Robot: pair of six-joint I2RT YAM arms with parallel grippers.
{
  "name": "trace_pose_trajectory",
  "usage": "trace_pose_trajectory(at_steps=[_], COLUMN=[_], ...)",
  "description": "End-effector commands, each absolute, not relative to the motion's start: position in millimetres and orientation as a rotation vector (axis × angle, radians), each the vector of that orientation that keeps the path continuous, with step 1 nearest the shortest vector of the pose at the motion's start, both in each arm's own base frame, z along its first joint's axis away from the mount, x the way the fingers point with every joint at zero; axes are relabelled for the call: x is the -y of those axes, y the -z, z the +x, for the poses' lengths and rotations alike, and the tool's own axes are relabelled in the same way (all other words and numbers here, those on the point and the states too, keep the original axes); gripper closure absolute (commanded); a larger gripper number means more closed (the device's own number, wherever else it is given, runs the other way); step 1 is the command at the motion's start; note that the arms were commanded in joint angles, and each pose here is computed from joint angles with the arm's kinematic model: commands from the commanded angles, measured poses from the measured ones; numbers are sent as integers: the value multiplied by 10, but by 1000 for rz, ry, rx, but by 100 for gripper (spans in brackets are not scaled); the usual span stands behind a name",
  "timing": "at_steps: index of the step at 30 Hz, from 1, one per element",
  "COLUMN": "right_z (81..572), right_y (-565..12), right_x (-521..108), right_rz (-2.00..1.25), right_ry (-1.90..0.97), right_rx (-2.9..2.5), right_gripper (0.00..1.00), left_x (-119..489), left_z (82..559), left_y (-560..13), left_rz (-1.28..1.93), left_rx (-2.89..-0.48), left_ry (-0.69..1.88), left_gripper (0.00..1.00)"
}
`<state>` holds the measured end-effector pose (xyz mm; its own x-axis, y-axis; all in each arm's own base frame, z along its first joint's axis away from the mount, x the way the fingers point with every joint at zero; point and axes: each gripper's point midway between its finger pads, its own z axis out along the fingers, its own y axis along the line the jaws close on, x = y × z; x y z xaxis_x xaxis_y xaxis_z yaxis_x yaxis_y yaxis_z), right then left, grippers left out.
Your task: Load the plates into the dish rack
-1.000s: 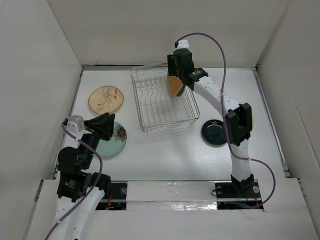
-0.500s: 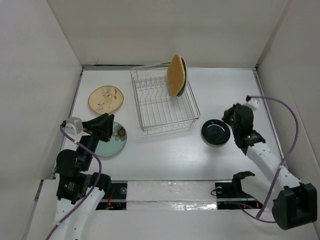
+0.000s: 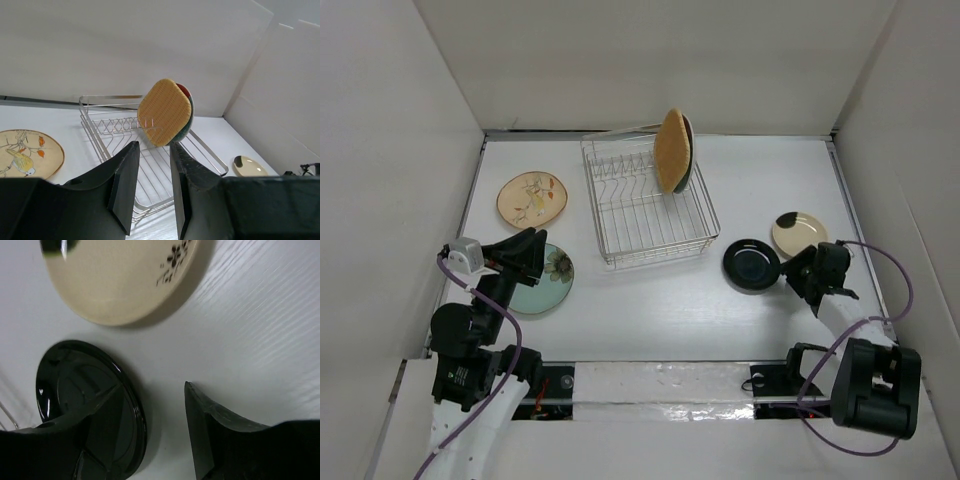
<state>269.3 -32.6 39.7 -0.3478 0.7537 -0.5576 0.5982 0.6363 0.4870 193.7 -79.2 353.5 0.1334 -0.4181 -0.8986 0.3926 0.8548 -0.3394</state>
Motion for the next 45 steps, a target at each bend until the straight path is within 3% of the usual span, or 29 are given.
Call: trace_pose_trajectory(at_steps=[1,6,9,10,16,23,26,27,29,30,32,33,36,37,38,40,41,45], right_z=[2885,2987,3058,3076,3146,3198,3343,3459,3592,3658,3856,3930,4314,4383,4606,4736,4894,5092], right_y=[-464,-383,-329,-319,-754,-2549,-3236,-3203,-3345,-3677,-3622,-3909,-3736,-3965,-3662,-3773,-3518,-3409], right_x=[35,-71,-95,-84,-146,-109,-501,-856,-999,-1111,-1397,-1496,-1818,-1905,-2007,-2110,-2152,-2209], right_rz=[897,856,844,857,792,622,460,377,329,325,248,233,97,83,22,-4,-45,-57], right_ry=[-474,-525,-532,-529,-435,-236,-263,-275,-148,-153,-63,-80,60,74,186,244,350,453], right_rx=[-2089,-2128,-2146,-2144,-2046,-1680,-1602,-1658,-1661,-1614,-1655,-1610,-1690,-1676,-1737,-1749,-1783,-1796], right_gripper=[46,50,75,99,100,100,100,100,100,100,100,100,100,100,100,100,100,100], left_x=[796,798,796,797,810,833,852,849,841,831,827,838,839,836,833,832,822,821], left_z=[1877,1894,1899,1903,1941,1962,1967,1969,1969,1966,1969,1970,1962,1963,1961,1950,1943,1941], left_y=[-3679,-3661,-3658,-3655,-3623,-3614,-3609,-3606,-3605,-3604,-3612,-3605,-3611,-3607,-3607,-3611,-3613,-3616], left_rz=[-9,-11,-12,-12,-10,-4,3,3,-1,-5,-8,-3,-1,-2,-4,-2,-6,-6], left_rx=[-1253,-1262,-1264,-1265,-1281,-1288,-1290,-1291,-1291,-1291,-1289,-1291,-1288,-1289,-1289,-1286,-1285,-1284], left_ry=[600,598,595,595,593,599,606,604,601,598,596,600,601,600,599,601,598,598], left_gripper=[72,72,72,72,72,72,72,72,72,72,72,72,72,72,72,72,72,72])
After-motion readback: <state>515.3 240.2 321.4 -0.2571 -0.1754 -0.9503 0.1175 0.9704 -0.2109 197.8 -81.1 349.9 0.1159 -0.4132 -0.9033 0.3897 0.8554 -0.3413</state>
